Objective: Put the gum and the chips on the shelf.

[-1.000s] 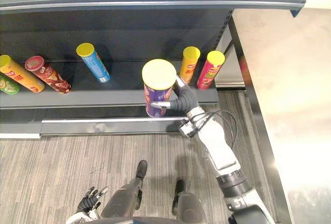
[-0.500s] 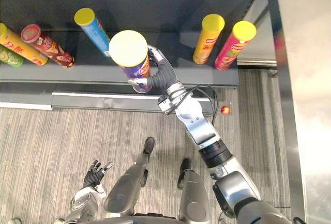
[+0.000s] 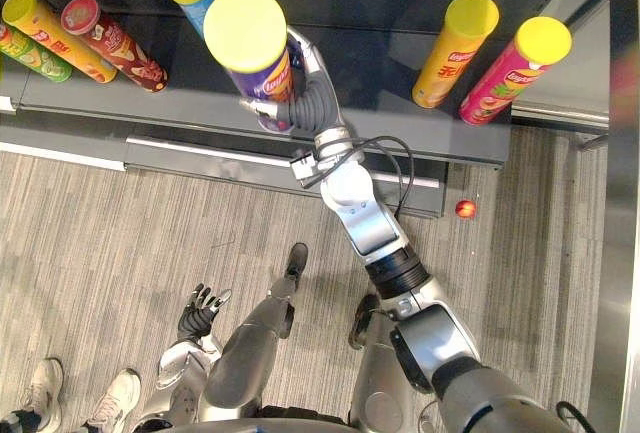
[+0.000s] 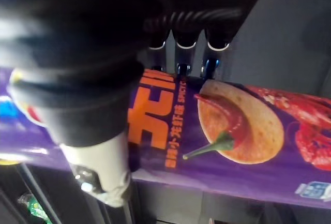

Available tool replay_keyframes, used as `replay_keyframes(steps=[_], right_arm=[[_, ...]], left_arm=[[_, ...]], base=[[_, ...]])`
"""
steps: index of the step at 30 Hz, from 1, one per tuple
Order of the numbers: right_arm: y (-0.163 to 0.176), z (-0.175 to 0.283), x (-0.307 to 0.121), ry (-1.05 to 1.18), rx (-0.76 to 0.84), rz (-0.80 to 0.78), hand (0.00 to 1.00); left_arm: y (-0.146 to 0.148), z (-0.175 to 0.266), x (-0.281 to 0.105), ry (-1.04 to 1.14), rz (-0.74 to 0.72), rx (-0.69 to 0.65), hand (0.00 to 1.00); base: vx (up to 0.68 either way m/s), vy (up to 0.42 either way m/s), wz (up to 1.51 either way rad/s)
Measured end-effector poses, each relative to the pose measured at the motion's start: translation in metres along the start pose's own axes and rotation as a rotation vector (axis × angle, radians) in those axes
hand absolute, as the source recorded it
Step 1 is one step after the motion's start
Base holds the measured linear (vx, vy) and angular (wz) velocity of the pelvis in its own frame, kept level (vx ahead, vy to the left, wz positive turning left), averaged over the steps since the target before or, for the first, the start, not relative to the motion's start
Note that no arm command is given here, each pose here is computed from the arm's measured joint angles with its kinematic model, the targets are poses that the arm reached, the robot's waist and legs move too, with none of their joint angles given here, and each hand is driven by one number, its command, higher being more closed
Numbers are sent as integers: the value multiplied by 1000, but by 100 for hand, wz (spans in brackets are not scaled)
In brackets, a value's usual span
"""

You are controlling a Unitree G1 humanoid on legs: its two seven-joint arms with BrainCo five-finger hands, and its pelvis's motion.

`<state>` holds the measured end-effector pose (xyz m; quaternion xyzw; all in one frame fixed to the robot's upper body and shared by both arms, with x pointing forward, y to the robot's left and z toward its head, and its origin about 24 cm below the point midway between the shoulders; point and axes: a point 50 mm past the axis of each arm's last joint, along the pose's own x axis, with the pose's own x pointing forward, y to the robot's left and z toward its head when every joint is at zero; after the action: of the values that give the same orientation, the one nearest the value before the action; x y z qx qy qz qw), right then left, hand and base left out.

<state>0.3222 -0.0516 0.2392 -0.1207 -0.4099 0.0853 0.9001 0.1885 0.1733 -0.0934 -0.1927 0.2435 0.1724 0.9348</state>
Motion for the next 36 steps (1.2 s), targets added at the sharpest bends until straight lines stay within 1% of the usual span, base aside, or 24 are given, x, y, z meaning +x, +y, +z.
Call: replay_keyframes(steps=[7, 11, 13, 16, 20, 23, 27, 33, 36], right_arm=[[0, 9, 22, -73, -101, -48, 100], [5, 10, 28, -108, -209, -12, 100], [10, 6, 30, -113, -269, 33, 100], [14, 5, 35, -116, -306, 64, 100], [2, -8, 38, -71, -364, 40, 100], [0, -13, 43, -53, -399, 50, 100], [-1, -12, 48, -71, -427, 60, 100], [-12, -22, 49, -28, -472, 46, 100], [-17, -22, 49, -31, -483, 25, 100]], left_arm=[[-12, 5, 1, -29, -40, -8, 0], [-20, 9, 2, -46, -66, -20, 0], [-25, 10, 1, -53, -74, -60, 0], [-28, 12, 1, -62, -88, -63, 0], [-31, 13, 1, -69, -101, -65, 0], [-31, 14, 0, -73, -108, -67, 0], [-32, 15, 0, -78, -113, -69, 0], [-34, 15, 0, -78, -127, -69, 0], [-34, 15, 0, -74, -124, -93, 0]], base=[[-8, -24, 9], [-6, -36, 8], [2, -47, 12], [8, -43, 9], [14, -37, 11], [-3, -12, 5], [0, 0, 0], [1, -23, 1], [0, 0, 0]])
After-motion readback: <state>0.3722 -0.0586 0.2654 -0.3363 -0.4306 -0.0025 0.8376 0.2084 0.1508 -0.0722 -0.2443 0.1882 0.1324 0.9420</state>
